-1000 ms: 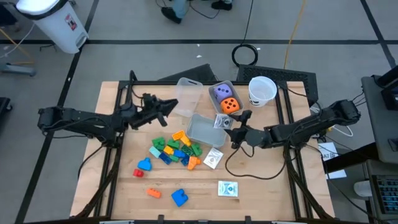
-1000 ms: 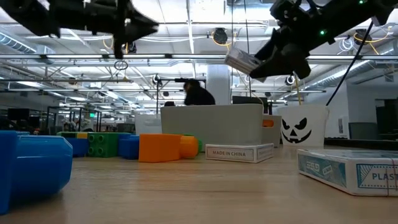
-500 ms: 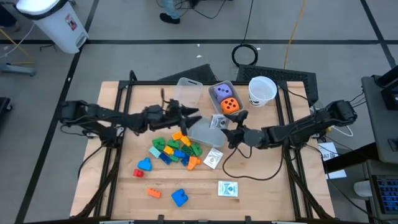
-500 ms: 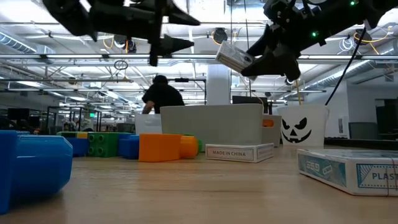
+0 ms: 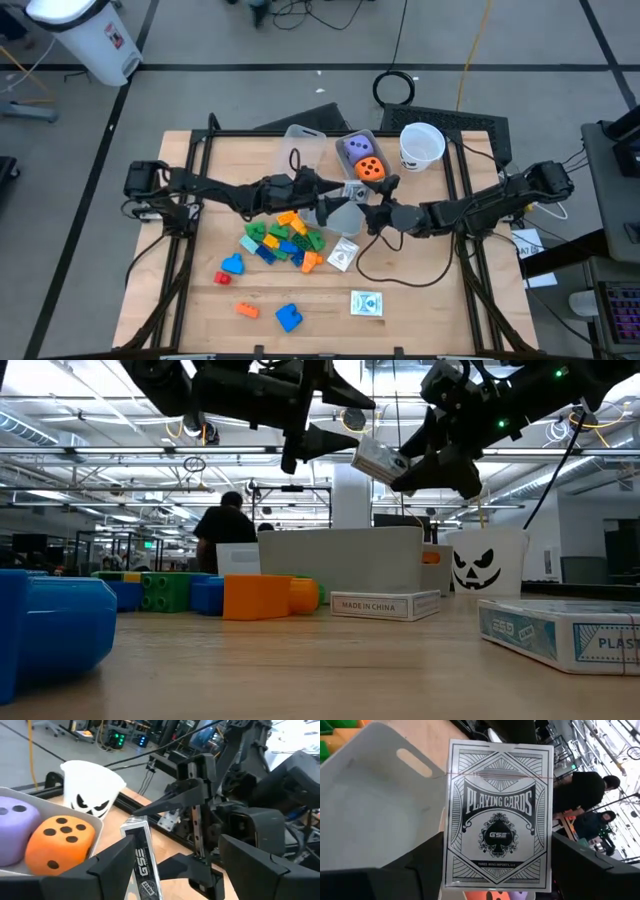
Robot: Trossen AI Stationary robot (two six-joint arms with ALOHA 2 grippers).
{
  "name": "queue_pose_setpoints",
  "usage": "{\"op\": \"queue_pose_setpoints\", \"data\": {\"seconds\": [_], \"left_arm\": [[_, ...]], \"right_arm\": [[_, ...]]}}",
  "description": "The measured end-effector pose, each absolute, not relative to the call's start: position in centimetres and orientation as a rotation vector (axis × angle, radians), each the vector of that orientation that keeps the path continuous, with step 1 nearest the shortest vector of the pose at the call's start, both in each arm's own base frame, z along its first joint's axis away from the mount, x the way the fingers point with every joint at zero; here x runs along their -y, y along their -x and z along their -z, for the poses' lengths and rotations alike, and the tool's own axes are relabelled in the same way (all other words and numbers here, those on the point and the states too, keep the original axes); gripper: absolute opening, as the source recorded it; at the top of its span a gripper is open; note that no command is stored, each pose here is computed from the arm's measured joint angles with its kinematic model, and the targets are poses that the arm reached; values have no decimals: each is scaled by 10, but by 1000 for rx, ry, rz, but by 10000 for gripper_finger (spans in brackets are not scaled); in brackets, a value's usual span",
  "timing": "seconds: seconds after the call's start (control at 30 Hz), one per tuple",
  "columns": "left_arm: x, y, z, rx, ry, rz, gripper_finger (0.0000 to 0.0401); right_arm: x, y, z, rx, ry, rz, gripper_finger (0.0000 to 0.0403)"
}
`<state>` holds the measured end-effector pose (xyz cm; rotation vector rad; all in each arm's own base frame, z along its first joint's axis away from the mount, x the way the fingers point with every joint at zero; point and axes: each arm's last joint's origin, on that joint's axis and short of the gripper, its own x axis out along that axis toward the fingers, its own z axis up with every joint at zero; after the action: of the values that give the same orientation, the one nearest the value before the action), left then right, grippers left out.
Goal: Pick & Place Toys
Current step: Put the black playing card box into the transparent bin
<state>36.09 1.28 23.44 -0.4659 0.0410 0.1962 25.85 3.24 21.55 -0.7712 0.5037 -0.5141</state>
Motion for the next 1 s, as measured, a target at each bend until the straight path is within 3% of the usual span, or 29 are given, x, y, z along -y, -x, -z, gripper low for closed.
{"op": "queue_pose_setpoints", "data": {"seconds": [1.0], "left_arm": [[-15, -356, -242, -26, 413, -243, 289]], "right_arm": [[-34, -259, -220, -473, 750, 514, 278]]}}
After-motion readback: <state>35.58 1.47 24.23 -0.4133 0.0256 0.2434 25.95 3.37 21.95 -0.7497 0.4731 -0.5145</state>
